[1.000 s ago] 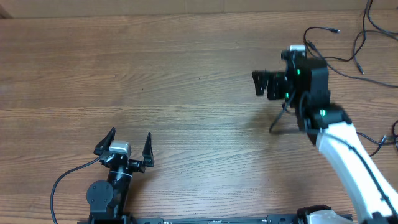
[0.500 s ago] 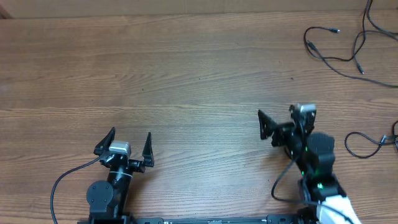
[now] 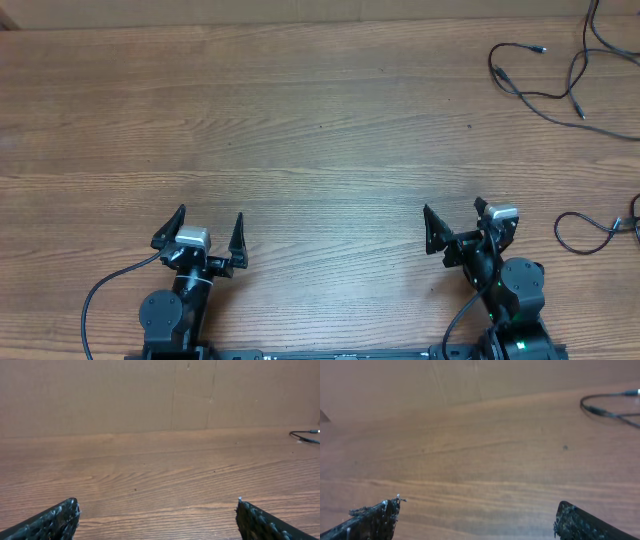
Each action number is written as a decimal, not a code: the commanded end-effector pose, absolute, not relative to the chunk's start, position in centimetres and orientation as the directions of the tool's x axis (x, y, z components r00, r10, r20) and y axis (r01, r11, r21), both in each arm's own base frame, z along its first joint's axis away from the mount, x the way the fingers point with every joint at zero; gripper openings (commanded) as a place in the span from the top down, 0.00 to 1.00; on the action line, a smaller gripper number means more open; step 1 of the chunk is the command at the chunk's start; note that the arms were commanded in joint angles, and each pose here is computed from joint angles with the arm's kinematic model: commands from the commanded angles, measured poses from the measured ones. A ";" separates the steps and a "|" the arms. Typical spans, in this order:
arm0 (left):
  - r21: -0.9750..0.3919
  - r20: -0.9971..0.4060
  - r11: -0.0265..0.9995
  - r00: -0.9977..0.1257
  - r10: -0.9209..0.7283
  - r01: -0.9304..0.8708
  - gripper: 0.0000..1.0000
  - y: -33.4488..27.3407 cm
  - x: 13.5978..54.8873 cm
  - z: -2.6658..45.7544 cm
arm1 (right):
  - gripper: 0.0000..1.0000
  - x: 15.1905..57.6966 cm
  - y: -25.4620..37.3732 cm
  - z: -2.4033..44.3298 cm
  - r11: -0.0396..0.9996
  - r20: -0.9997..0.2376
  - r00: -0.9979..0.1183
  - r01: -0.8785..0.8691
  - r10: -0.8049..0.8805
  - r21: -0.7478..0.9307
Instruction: Untangle cables
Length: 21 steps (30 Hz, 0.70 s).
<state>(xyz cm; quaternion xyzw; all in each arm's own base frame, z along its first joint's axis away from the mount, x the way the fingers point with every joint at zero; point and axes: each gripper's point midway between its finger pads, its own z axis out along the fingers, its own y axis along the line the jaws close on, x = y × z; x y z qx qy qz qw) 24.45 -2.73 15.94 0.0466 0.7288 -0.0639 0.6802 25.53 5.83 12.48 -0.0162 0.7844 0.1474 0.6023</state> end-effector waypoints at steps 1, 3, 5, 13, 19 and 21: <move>-0.013 -0.998 0.989 -0.065 -0.004 0.147 0.00 -2.5 24.4 15.9 | 0.00 25.0 5.4 12.2 0.959 -0.950 -0.268 -0.187 0.158 0.213; -0.013 -0.998 0.989 -0.065 -0.004 0.147 0.00 -2.5 24.4 15.9 | 0.00 24.8 5.2 12.1 0.960 -0.949 -0.271 -0.180 0.160 0.213; -0.013 -0.998 0.989 -0.065 -0.004 0.147 0.00 -2.5 24.4 15.9 | 0.00 24.8 5.1 12.8 0.961 -0.956 -0.244 -0.180 0.164 0.211; -0.013 -0.998 0.989 -0.065 -0.004 0.147 0.00 -2.5 24.4 15.9 | 0.00 24.8 4.1 14.7 0.968 -0.974 -0.156 -0.165 0.165 0.190; -0.013 -0.998 0.989 -0.065 -0.004 0.147 0.00 -2.5 24.4 15.9 | 0.00 24.3 5.0 16.2 0.969 -0.998 -0.064 -0.242 0.025 0.040; -0.013 -0.998 0.989 -0.065 -0.004 0.147 0.01 -2.5 24.4 15.9 | 0.00 24.2 5.1 16.6 0.969 -0.999 -0.042 -0.248 0.005 0.015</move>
